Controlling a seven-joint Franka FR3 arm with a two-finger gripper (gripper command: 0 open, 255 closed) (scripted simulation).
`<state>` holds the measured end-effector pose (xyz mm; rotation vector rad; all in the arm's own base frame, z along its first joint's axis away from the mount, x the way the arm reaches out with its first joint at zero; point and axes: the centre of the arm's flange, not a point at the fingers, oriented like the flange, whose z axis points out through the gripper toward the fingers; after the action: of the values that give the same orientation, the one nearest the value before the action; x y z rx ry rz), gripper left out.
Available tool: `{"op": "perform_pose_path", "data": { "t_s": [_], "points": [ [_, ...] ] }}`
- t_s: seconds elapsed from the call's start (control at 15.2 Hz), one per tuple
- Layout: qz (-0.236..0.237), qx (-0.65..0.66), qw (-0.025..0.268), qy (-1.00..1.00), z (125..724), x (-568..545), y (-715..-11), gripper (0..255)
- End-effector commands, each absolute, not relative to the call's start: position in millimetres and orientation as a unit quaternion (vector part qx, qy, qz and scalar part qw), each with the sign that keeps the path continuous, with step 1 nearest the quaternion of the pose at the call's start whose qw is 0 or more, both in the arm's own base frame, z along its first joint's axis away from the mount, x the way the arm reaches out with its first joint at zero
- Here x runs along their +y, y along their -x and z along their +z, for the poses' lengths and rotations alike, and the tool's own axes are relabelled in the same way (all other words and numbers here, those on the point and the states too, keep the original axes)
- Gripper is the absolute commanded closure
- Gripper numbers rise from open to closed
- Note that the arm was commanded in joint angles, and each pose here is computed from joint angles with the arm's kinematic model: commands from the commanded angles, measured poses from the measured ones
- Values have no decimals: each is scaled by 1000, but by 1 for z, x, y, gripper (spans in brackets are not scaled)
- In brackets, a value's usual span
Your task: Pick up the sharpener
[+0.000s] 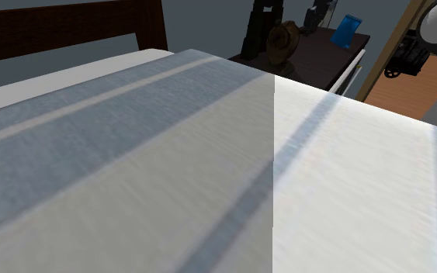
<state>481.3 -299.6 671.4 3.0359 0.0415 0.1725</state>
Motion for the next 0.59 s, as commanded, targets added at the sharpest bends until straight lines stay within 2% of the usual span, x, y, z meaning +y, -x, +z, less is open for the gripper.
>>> {"op": "perform_pose_path", "data": {
  "t_s": [0.0,0.53],
  "points": [
    [57,14,50,-997,670,-300,-482,255],
    [57,14,50,-997,670,-299,-481,255]
  ]
}}
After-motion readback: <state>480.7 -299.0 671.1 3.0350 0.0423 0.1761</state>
